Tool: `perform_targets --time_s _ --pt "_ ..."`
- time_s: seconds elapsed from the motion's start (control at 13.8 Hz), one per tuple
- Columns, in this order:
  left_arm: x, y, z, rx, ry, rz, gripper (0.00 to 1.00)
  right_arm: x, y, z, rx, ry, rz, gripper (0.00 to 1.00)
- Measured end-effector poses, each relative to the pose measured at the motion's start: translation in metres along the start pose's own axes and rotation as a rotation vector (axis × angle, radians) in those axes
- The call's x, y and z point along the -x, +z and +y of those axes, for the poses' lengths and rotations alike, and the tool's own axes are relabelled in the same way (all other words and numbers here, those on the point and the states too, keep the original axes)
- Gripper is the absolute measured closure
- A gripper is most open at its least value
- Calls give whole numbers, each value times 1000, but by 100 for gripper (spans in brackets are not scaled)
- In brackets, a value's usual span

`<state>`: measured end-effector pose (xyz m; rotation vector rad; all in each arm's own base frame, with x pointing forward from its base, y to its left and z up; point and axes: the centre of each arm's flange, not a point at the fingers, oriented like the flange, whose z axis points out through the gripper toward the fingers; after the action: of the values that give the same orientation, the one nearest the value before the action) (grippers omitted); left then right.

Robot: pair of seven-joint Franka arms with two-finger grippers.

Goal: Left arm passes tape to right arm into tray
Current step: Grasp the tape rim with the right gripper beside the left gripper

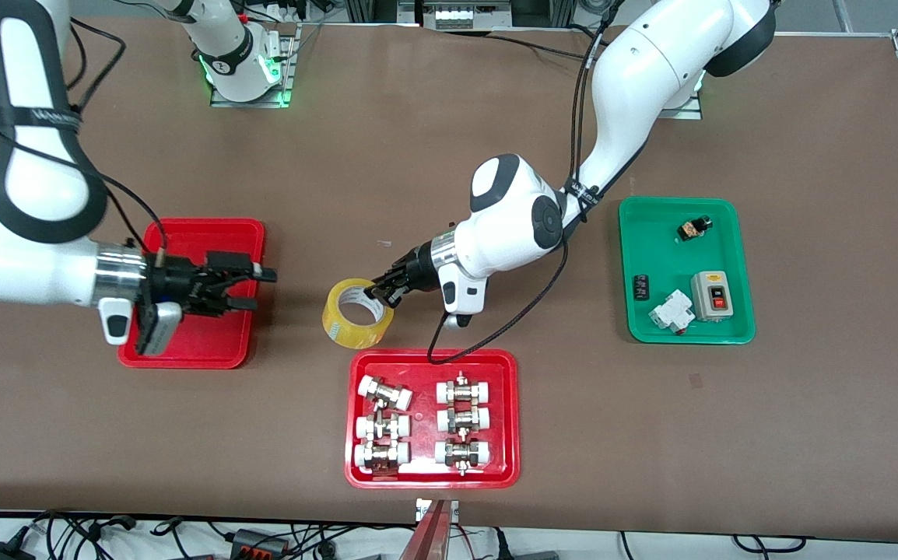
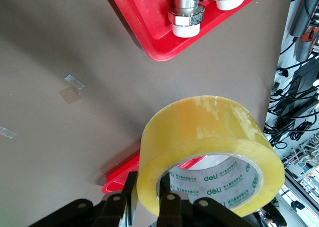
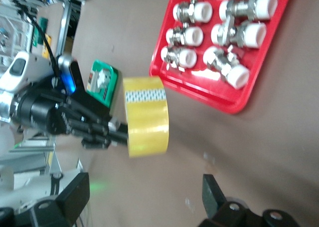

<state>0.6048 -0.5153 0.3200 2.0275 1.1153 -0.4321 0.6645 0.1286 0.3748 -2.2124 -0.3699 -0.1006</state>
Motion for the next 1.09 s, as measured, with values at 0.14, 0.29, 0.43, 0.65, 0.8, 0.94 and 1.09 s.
perform_targets --time_s 0.14,0.29,0.43,0.65,0.8,0.94,1.09 --pt "1 3 -1 -3 1 -2 79 -7 26 -1 -5 10 53 0" --pt "3 3 -2 -4 3 -3 79 -12 55 -5 1 22 95 0" --pt "3 3 -1 -3 8 -4 79 -14 80 -8 19 28 120 0" --pt "3 4 -2 -5 20 -4 79 -14 94 -6 32 33 125 0" --pt "2 5 -3 -6 26 -4 79 -14 92 -5 33 35 128 9" --pt "1 7 -4 -8 27 -4 79 -15 92 -6 30 34 131 33" --pt "-1 7 -4 -8 26 -3 79 -15 91 -6 30 25 131 44"
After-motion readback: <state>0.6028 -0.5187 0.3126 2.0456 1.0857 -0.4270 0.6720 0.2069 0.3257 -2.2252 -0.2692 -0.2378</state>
